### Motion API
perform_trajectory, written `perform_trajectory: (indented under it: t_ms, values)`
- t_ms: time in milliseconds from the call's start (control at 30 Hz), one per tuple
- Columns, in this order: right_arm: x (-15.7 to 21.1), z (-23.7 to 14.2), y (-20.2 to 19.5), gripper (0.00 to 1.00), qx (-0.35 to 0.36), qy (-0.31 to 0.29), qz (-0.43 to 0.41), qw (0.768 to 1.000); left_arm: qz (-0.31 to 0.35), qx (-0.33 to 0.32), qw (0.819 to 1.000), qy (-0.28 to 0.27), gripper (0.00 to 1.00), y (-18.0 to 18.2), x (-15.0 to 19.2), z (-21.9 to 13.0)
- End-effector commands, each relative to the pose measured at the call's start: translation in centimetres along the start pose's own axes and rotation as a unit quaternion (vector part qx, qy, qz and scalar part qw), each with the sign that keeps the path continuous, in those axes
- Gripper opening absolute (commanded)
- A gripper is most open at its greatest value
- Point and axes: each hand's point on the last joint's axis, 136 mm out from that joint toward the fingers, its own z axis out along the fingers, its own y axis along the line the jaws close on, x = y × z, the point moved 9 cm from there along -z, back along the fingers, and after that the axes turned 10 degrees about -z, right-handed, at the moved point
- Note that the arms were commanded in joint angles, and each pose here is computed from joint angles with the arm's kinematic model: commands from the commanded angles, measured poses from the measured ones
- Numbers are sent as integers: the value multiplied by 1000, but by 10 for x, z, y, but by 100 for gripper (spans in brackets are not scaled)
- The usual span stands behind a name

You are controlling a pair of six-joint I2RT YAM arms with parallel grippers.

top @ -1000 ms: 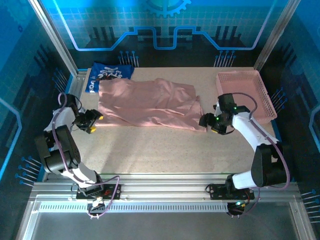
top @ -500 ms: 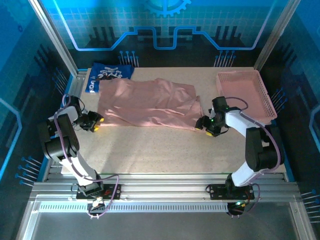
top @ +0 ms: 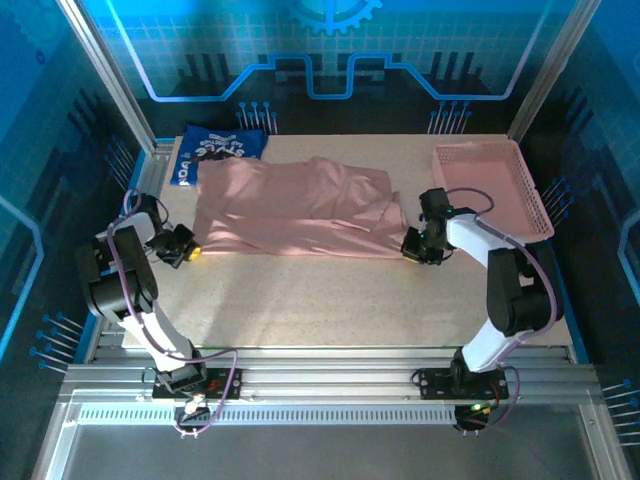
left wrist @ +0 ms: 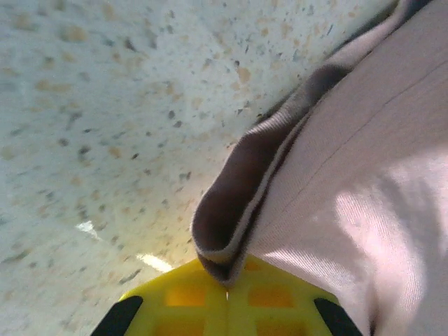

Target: Fold and stack the t-shirts

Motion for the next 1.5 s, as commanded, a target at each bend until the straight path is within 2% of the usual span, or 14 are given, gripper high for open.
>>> perform_trajectory:
  t_ms: [0, 333, 467, 900, 933, 967, 1000, 1033, 1133, 1167, 1200, 1333, 1467]
  values:
    - [11, -24, -8, 0, 35, -2, -21, 999, -1, -26, 999, -28, 0, 11, 2, -21]
    - [68, -30, -36, 1, 58, 31, 21, 998, -17, -38, 999, -13, 0, 23, 31, -41]
    - [87, -29, -45, 3, 69, 43, 37, 996, -18, -67, 998, -2, 0, 31, 47, -41]
    - [120, -32, -64, 12, 81, 41, 83, 992, -65, -137, 988, 12, 1, 71, 80, -35]
    - [120, -32, -65, 20, 82, 42, 87, 992, -64, -141, 988, 14, 13, 74, 83, -33]
    - [119, -33, -65, 36, 77, 43, 92, 992, -64, -147, 987, 14, 34, 79, 86, -31]
    - [118, -35, -63, 44, 71, 41, 92, 992, -67, -150, 986, 9, 50, 81, 87, -32]
    - [114, -39, -61, 49, 63, 34, 92, 993, -62, -141, 988, 6, 58, 77, 86, -36]
    - [103, -61, -46, 56, 16, -1, 77, 997, -50, -104, 993, -21, 71, 57, 86, -61]
    - [99, -70, -39, 58, -6, -17, 69, 997, -43, -88, 995, -35, 78, 49, 86, -73]
    - [97, -78, -33, 61, -26, -29, 61, 997, -34, -69, 996, -50, 80, 40, 87, -86]
    - [92, -101, -4, 64, -103, -46, 24, 993, 23, -7, 996, -91, 85, 2, 96, -134]
    - [89, -95, 21, 64, -124, -16, -12, 992, 92, 31, 990, -107, 87, -29, 116, -149]
